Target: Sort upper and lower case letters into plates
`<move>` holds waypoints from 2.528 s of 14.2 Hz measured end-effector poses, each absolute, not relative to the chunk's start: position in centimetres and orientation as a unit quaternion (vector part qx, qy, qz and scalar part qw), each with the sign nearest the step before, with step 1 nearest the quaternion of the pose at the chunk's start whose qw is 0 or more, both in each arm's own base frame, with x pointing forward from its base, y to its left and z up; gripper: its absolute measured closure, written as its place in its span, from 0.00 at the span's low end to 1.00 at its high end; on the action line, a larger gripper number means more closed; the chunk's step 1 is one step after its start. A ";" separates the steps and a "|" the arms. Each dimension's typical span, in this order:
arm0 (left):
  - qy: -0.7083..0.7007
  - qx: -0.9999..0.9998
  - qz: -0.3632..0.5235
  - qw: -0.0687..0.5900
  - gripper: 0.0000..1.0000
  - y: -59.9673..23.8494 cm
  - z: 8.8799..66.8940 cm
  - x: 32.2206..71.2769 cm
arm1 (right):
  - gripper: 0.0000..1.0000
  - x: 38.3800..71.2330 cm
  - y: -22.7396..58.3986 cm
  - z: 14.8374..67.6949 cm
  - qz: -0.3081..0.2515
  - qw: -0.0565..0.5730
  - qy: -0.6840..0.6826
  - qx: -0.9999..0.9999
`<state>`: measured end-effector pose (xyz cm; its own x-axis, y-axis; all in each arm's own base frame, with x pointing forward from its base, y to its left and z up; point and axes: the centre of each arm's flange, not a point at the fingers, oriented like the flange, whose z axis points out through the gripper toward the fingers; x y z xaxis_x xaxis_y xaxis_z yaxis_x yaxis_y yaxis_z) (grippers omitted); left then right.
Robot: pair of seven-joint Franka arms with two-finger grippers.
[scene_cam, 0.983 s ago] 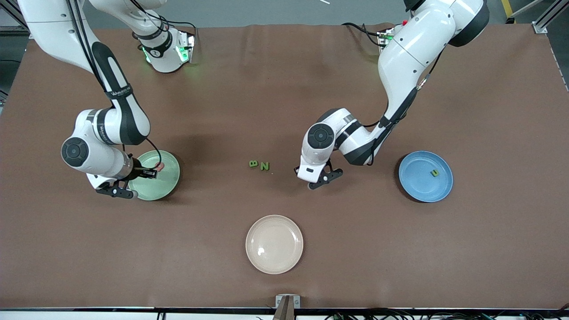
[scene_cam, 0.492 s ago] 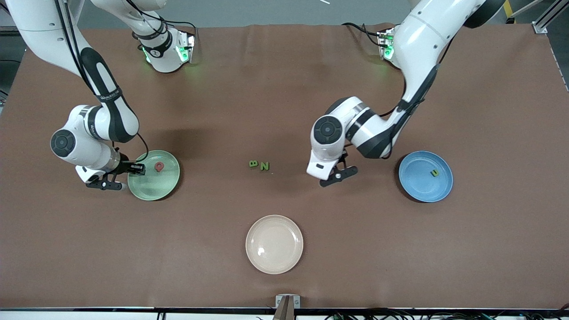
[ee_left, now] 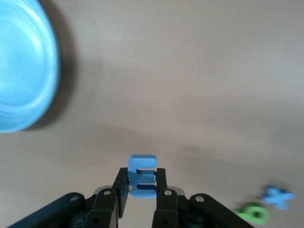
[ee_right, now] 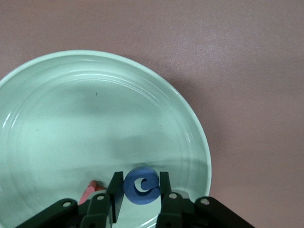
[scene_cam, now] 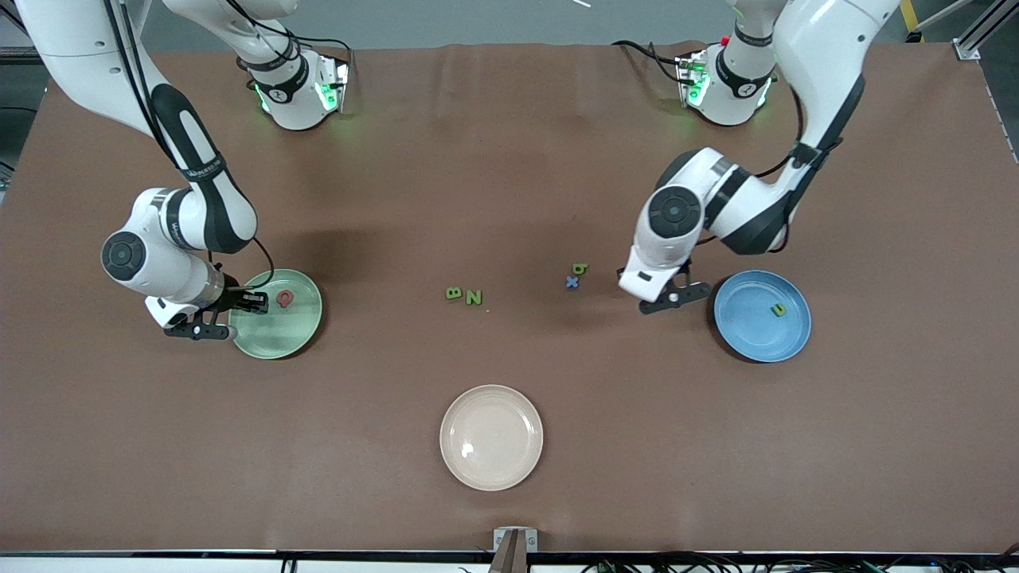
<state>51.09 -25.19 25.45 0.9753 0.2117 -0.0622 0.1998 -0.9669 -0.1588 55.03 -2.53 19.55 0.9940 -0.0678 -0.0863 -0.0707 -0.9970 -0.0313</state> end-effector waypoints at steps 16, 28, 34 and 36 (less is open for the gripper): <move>0.025 -0.999 0.002 0.038 0.73 -4.0 20.6 53.7 | 0.00 54.4 28.4 22.5 0.023 0.019 0.294 -0.955; 0.024 -0.999 0.001 0.022 0.66 -3.2 18.8 54.1 | 0.00 51.2 37.0 17.6 0.025 0.004 0.395 -0.918; 0.028 -0.999 -0.006 0.028 0.07 -4.3 20.7 55.1 | 0.00 49.6 38.9 17.0 0.028 -0.003 0.406 -0.913; 0.021 -1.000 0.003 0.021 0.00 -7.1 22.4 55.0 | 0.00 49.7 38.7 16.9 0.027 -0.003 0.408 -0.913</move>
<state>55.00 -7.07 22.36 0.9991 -0.0417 -0.0071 -0.0420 -0.9982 -0.0427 49.71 38.73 16.90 0.6664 -0.7441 -0.0461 -0.7438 -0.6678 0.0280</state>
